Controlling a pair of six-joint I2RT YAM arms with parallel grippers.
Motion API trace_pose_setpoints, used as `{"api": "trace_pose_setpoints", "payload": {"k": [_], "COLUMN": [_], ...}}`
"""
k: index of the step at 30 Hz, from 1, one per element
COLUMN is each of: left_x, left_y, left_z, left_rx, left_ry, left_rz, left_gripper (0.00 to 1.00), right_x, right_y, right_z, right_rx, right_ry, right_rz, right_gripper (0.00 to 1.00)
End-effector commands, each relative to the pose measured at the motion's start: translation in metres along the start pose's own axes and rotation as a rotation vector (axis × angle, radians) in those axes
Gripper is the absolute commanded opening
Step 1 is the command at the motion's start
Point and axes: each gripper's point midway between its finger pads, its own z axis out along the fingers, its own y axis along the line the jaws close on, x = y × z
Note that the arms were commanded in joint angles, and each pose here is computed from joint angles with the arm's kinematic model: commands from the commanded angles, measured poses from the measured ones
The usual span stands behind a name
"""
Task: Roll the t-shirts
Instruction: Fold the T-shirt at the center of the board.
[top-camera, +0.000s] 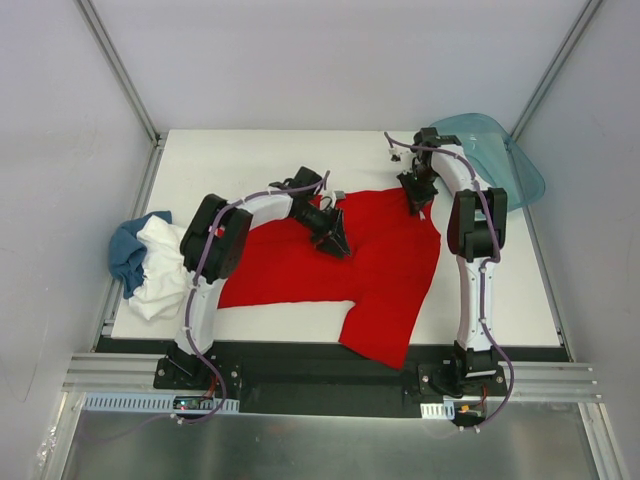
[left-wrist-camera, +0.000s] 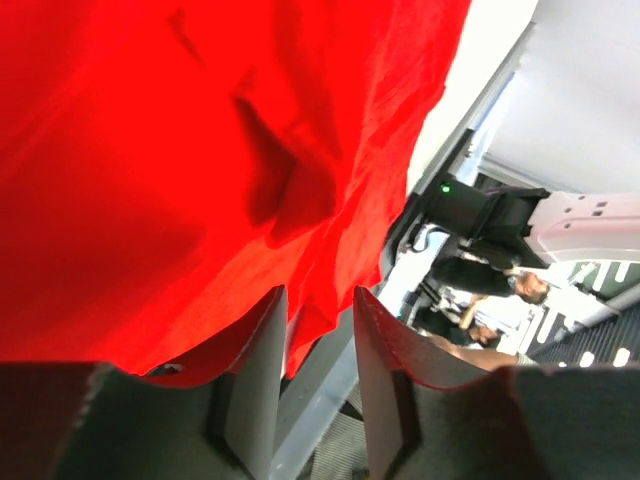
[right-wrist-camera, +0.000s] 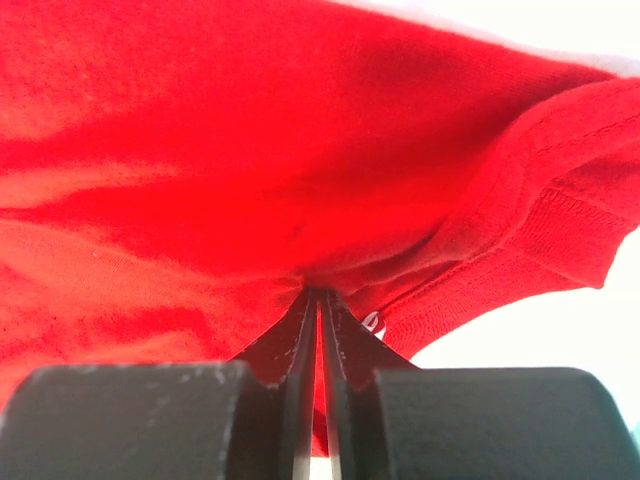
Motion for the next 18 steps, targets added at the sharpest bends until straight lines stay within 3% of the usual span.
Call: {"api": "trace_pose_setpoints", "payload": {"k": [1,6,9,12,13,15,18], "left_x": [-0.014,-0.054,-0.063,-0.063,-0.063,-0.062,-0.059], "left_y": [-0.015,0.016,0.026,0.033,0.036,0.046,0.054], "left_z": [-0.057,-0.135,-0.158,-0.169,-0.173,-0.182,-0.193], "left_rx": [-0.066,-0.285,-0.369,-0.387,-0.402,-0.435,-0.481], "left_ry": [-0.12,-0.309,-0.342,-0.355,-0.361,-0.368,-0.373], "left_rz": [0.136,0.269,0.321,0.318,0.312,0.304,0.307], "left_gripper": [0.34,0.36,0.36,0.38,0.41,0.52,0.57], "right_x": [-0.02,-0.015,-0.01,0.012,0.019,0.054,0.092], "right_y": [0.012,0.019,0.029,0.061,0.072,0.084,0.097], "right_z": [-0.053,-0.083,-0.095,-0.104,-0.119,-0.105,-0.102], "right_rx": [-0.02,-0.011,-0.065,-0.183,-0.21,-0.264,-0.301], "right_ry": [-0.134,-0.167,-0.152,-0.158,-0.187,-0.129,-0.113], "right_rz": [-0.057,-0.099,-0.074,-0.141,-0.178,-0.239,-0.389], "right_gripper": [0.11,0.22,0.25,0.34,0.35,0.38,0.39]}}
